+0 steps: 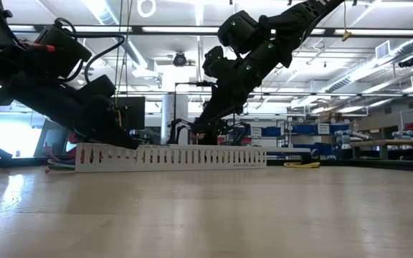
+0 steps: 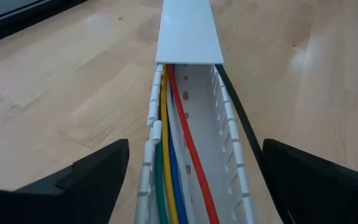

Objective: Ziptie cables
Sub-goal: Close the white cable duct

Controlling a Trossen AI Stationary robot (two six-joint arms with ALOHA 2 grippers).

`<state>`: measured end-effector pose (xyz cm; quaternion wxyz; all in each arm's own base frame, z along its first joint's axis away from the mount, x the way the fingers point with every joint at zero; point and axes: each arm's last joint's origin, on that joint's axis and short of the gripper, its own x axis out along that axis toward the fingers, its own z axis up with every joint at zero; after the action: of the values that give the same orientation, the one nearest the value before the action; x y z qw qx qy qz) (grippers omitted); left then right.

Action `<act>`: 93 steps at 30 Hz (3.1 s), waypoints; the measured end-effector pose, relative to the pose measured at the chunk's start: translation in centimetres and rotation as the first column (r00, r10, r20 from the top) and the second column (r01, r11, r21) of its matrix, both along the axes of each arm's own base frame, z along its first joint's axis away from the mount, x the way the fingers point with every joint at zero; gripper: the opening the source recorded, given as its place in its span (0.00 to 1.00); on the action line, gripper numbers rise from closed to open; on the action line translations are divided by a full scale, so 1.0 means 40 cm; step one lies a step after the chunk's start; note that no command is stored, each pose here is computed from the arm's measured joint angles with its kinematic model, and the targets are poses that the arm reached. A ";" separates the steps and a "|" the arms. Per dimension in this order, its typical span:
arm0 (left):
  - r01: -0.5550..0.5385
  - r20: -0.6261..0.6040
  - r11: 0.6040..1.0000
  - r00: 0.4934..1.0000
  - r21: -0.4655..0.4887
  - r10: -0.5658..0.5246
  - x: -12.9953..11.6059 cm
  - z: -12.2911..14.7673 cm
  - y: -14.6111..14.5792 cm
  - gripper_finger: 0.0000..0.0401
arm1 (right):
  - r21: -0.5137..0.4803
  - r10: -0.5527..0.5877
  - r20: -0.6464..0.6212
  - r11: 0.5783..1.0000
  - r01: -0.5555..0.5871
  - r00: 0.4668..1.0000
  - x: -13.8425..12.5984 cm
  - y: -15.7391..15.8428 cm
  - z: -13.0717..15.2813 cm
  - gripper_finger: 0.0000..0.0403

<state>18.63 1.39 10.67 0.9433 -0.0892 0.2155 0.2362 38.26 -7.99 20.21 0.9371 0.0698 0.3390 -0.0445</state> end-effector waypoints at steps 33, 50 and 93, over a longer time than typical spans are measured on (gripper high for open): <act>-0.059 -0.089 0.994 0.994 0.097 0.068 0.098 -0.027 0.008 0.90 | -0.008 0.015 -0.008 1.000 -0.015 1.000 -0.001 0.001 -0.002 0.00; -0.046 -0.099 0.994 0.994 0.099 0.056 0.098 -0.029 0.007 0.64 | -0.057 -0.122 -0.043 0.991 0.120 0.992 -0.014 -0.038 -0.006 0.00; 0.034 -0.113 0.996 0.993 0.086 -0.025 0.101 -0.029 0.003 0.63 | -0.168 -0.214 -0.010 0.963 0.209 0.977 0.019 -0.022 0.032 0.00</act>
<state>22.65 1.50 9.51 0.9362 -0.0312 0.2586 0.2361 39.01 -8.86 21.50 0.9246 0.0268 0.3380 -0.1734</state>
